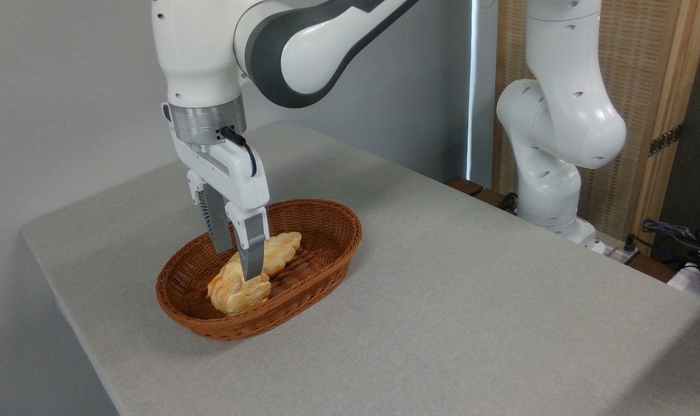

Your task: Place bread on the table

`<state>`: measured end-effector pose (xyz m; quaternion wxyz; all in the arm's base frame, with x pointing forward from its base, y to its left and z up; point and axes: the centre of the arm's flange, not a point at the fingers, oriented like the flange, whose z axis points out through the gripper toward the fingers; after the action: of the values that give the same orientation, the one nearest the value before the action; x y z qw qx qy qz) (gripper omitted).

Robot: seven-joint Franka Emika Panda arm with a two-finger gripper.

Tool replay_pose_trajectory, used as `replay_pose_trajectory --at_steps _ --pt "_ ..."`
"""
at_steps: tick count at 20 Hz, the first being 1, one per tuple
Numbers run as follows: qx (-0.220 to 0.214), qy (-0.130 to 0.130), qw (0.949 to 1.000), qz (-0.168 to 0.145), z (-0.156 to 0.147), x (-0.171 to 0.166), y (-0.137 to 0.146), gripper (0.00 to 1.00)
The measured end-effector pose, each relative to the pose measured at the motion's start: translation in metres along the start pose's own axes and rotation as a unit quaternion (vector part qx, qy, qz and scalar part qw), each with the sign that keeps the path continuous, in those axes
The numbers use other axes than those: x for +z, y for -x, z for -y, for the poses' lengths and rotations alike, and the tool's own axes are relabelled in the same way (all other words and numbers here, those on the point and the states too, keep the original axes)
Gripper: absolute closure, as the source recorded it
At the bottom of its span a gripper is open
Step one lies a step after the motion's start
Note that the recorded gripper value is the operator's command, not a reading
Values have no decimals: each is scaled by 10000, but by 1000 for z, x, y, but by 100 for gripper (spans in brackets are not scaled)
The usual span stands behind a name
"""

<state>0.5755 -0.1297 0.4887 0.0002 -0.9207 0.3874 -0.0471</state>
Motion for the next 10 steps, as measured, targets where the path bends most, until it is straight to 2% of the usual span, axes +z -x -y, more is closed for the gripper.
replay_pose_trajectory --at_steps 3,7,8,9,10 --pt "0 10 10000 15 0 2 0 0" --pt "8 97 9998 151 -1 20 -1 0" --pt "8 113 9998 175 0 24 -1 5" --pt "7 125 9997 196 0 28 -2 15" --pt "7 129 9997 203 1 31 -3 34"
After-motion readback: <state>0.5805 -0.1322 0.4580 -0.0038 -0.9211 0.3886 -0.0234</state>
